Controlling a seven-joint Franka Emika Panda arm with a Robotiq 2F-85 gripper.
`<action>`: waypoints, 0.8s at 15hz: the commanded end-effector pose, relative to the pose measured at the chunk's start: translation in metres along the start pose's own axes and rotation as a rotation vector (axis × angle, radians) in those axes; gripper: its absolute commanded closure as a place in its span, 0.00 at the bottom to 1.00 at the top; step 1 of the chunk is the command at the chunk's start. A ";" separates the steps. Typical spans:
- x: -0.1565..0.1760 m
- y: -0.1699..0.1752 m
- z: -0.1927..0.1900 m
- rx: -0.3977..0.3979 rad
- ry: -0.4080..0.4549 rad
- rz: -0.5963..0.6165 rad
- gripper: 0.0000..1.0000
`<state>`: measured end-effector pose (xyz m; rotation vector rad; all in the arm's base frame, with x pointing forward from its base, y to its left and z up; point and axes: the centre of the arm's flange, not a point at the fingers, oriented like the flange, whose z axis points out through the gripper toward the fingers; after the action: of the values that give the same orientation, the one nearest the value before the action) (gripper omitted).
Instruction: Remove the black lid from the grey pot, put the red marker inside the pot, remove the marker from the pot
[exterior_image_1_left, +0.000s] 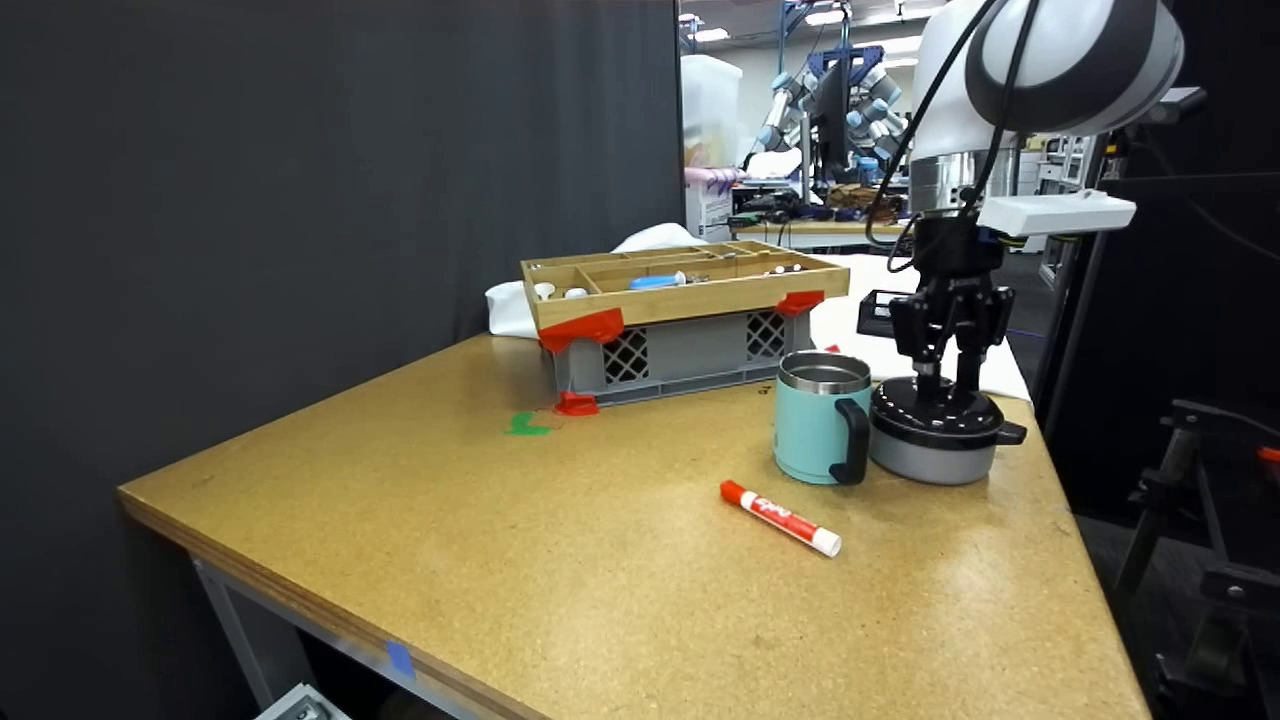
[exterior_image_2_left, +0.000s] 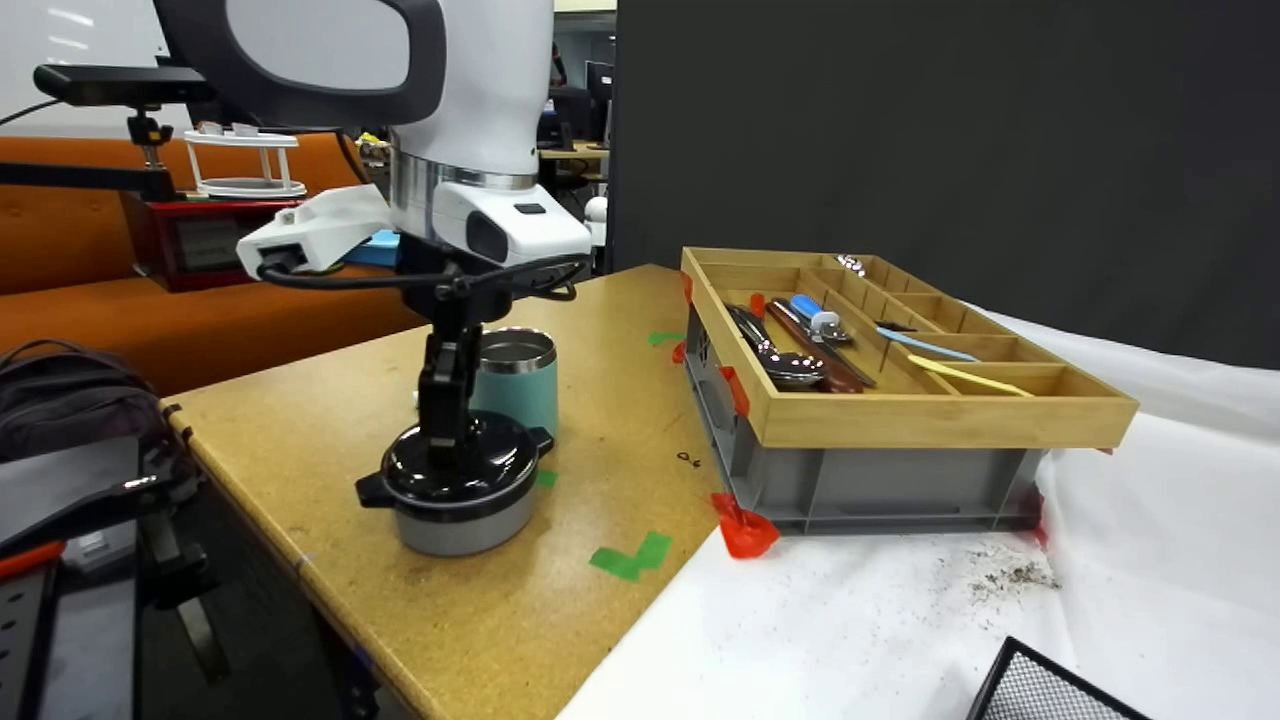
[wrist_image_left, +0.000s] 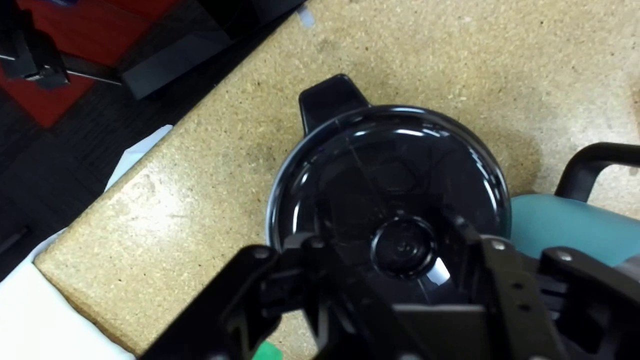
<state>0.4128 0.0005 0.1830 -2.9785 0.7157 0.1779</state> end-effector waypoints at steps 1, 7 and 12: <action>0.004 0.004 0.006 0.011 0.001 -0.007 0.74; 0.004 -0.002 0.004 0.007 0.008 -0.014 0.91; -0.003 0.003 -0.022 0.005 0.022 -0.003 0.91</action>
<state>0.4171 0.0005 0.1888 -2.9784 0.7101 0.1545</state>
